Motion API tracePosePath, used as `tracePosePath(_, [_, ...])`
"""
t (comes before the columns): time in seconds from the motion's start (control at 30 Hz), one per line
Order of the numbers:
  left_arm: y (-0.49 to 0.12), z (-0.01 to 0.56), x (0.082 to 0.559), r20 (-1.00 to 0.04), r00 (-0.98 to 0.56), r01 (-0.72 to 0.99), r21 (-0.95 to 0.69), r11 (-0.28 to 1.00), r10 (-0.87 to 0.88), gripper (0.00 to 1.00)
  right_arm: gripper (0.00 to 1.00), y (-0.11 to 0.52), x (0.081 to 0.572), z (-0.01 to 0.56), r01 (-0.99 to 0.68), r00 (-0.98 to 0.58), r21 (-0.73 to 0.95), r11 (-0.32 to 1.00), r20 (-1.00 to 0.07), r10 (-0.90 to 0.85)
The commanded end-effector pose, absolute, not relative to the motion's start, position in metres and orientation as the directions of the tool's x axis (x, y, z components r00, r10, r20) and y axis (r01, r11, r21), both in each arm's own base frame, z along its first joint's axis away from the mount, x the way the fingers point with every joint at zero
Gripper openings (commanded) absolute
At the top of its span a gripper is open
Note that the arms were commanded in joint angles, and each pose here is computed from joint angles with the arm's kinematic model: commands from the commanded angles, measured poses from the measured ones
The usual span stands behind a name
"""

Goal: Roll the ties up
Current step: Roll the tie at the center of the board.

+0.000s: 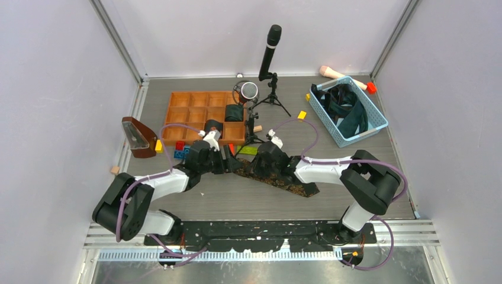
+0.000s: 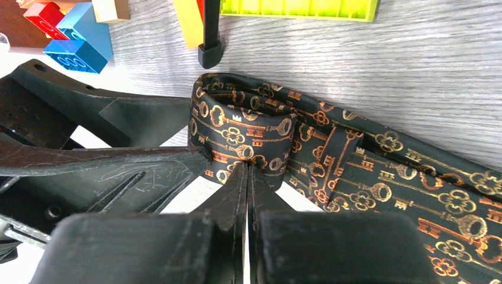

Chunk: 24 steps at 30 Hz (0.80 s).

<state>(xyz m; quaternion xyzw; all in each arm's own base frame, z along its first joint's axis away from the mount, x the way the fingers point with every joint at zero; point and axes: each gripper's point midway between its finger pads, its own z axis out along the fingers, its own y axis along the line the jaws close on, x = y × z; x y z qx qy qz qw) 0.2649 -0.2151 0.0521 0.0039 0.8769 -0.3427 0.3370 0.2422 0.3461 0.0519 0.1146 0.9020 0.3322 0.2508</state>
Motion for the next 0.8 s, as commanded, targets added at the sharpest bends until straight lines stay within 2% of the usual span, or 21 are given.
tracePosePath(0.0, [-0.220,0.062,0.274,-0.622,-0.738,0.264,-0.621,0.738,-0.261,0.68,0.00,0.336,0.251,0.062,0.039,-0.820,0.628,0.777,-0.425,0.384])
tracePosePath(0.77, [-0.238,0.053,0.265,-0.565,-0.790,0.294,-0.689,0.663,-0.237,0.66,0.00,0.330,0.248,0.056,0.056,-0.823,0.611,0.790,-0.420,0.383])
